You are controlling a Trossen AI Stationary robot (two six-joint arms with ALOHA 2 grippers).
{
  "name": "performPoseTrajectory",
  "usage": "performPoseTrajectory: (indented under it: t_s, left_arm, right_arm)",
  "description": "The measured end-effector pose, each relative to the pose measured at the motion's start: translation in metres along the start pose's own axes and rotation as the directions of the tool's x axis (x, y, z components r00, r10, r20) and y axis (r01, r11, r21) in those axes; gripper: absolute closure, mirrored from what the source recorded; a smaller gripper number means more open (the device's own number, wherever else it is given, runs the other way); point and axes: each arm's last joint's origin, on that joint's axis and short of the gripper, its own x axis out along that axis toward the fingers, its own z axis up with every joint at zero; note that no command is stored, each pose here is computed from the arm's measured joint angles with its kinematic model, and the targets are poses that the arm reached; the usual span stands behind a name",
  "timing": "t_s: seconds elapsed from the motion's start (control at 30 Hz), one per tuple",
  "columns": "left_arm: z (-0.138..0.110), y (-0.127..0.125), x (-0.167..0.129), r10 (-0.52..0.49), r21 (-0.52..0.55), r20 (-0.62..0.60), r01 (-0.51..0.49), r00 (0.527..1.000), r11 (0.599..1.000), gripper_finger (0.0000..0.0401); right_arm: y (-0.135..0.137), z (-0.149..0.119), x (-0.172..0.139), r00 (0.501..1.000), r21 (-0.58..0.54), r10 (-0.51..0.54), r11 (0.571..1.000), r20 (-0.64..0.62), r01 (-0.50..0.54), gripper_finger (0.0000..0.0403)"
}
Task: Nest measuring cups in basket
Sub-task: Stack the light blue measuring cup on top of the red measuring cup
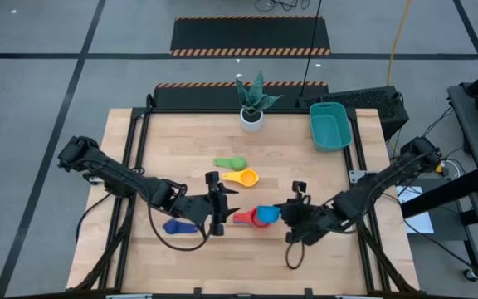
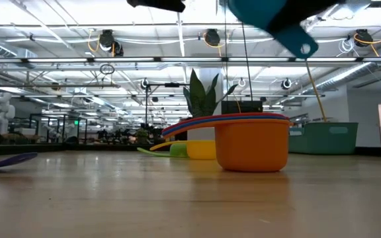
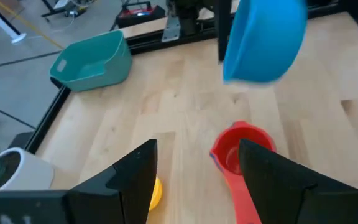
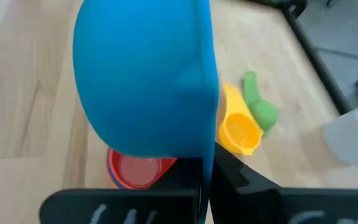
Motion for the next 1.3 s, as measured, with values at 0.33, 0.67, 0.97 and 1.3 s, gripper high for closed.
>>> performPoseTrajectory:
  t_s: [0.33, 0.67, 0.97, 1.3]
  left_arm:
    - [0.005, -0.002, 0.004, 0.029, -0.033, 0.055, -0.027, 0.998, 0.999, 0.0174]
    - [0.016, -0.016, -0.004, -0.049, -0.018, 0.170, 0.053, 0.984, 0.998, 0.0174]
    - [0.022, -0.030, -0.010, -0.079, 0.011, 0.281, 0.079, 0.957, 0.997, 0.0174]
    - [0.015, -0.054, 0.014, -0.060, 0.048, 0.463, 0.043, 0.884, 0.998, 0.0174]
  right_arm:
    - [0.010, 0.005, -0.023, 0.990, -0.035, -0.016, 0.999, 0.137, 0.021, 0.0403]
    - [0.022, 0.012, -0.015, 0.894, -0.043, 0.072, 0.997, 0.442, -0.059, 0.0403]
    - [0.014, 0.000, -0.011, 0.688, -0.026, 0.122, 0.988, 0.715, -0.149, 0.0403]
    - [0.003, -0.012, -0.004, 0.547, -0.030, 0.180, 0.962, 0.818, -0.273, 0.0403]
